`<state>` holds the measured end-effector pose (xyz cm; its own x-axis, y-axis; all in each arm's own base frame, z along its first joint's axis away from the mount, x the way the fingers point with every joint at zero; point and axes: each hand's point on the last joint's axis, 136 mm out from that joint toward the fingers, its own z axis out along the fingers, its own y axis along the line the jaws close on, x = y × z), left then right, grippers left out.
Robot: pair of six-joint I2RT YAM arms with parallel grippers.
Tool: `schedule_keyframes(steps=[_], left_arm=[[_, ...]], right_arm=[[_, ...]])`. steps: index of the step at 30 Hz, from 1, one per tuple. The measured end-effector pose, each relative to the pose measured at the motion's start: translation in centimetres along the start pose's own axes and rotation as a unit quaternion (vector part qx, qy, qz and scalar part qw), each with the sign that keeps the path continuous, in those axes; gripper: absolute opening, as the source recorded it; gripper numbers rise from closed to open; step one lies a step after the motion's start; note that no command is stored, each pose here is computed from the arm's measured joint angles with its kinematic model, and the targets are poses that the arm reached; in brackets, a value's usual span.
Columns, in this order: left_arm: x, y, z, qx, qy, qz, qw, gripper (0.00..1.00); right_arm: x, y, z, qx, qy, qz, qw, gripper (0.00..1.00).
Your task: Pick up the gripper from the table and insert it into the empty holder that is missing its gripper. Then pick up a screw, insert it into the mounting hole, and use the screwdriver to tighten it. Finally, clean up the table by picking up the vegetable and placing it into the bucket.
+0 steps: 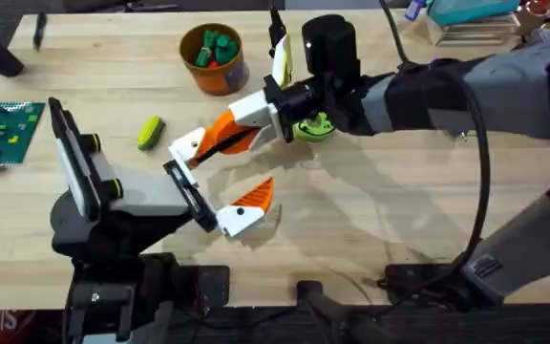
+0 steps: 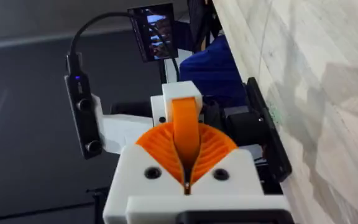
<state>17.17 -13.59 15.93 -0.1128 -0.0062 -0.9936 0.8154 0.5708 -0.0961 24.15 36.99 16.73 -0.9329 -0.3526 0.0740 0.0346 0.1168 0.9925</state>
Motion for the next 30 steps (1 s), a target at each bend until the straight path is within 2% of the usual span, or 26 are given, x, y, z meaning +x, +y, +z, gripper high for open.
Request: schedule_keyframes(steps=[3,8,13,19,23,24,26,29,30], left_arm=[[0.0,0.0,0.0,0.0,0.0,0.0,1.0,0.986],[0.0,0.0,0.0,0.001,0.0,0.005,1.0,0.986],[0.0,-0.2,0.0,0.005,0.0,0.012,1.0,0.985],[0.0,-0.9,0.0,0.025,0.0,0.022,0.999,0.985],[0.1,-1.9,0.0,0.052,0.001,0.023,0.998,0.986],[0.1,-2.0,0.0,0.056,0.001,0.023,0.998,0.986],[0.1,-2.1,0.0,0.059,0.001,0.023,0.998,0.986],[0.2,-2.1,0.0,0.06,0.001,0.023,0.998,0.986],[0.2,-2.2,0.0,0.061,0.001,0.023,0.998,0.986]], right_arm=[[0.0,0.0,0.0,0.0,0.001,0.0,1.0,0.032],[0.1,-0.1,0.0,0.0,0.002,0.006,1.0,0.137],[0.1,-0.1,0.0,0.001,0.001,0.01,1.0,0.193],[-0.4,-0.3,-0.5,0.003,-0.009,0.015,1.0,0.39],[-1.1,-0.3,-1.6,0.0,-0.022,0.017,1.0,0.461],[-1.2,-0.3,-1.9,0.0,-0.025,0.02,0.999,0.556],[-1.5,-0.3,-2.6,-0.003,-0.03,0.018,0.999,0.819],[-2.1,-0.3,-3.9,-0.006,-0.041,0.017,0.999,0.97],[-2.4,-0.3,-4.4,-0.007,-0.047,0.012,0.999,0.986]])
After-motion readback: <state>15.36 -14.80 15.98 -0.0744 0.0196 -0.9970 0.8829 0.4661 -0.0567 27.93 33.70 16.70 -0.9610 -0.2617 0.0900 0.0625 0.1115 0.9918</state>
